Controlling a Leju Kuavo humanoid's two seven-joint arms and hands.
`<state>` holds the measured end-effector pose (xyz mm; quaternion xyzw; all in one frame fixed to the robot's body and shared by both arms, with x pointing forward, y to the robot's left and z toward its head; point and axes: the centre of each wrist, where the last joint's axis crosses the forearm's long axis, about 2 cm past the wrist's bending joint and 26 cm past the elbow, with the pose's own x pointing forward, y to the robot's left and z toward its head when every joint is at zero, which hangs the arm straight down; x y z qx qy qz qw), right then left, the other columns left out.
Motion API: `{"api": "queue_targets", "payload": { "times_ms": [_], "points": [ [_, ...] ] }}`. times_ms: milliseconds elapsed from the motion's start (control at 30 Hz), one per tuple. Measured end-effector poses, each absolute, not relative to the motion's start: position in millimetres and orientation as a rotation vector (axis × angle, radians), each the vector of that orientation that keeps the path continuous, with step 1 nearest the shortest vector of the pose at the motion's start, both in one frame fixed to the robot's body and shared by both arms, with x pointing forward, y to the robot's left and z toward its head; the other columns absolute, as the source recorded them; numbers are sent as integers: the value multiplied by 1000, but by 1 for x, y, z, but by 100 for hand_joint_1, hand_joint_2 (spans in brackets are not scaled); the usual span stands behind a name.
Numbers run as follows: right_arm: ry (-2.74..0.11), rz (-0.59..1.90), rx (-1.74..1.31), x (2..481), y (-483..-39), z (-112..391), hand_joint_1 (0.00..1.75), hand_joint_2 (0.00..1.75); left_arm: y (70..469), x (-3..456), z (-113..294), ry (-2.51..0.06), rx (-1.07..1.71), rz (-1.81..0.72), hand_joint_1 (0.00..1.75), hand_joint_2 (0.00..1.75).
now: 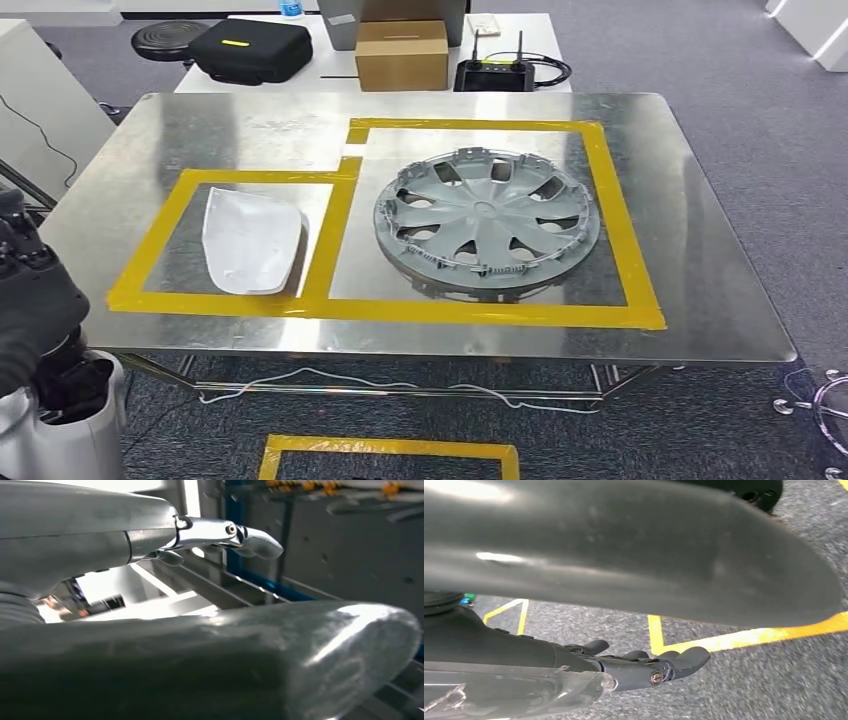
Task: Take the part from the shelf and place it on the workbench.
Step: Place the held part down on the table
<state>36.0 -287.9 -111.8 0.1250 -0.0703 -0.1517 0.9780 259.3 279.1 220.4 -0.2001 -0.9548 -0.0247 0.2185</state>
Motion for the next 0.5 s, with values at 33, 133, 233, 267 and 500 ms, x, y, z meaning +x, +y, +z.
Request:
{"api": "queue_targets", "payload": {
  "times_ms": [33,133,233,267,500],
  "points": [
    [-141,-308,252,36,-288,-112,0,0,277,256,221,-2646,-580,-77,0,0],
    [-140,-317,256,35,-286,-112,0,0,269,251,224,-2649,-641,-99,0,0],
    [-145,-325,258,36,-284,-112,0,0,261,248,226,-2646,-687,-117,0,0],
    [-147,-329,257,35,-284,-112,0,0,259,247,226,-2642,-697,-122,0,0],
    [-153,-345,249,34,-284,-112,0,0,246,242,223,-2613,-743,-154,0,0]
  ]
}}
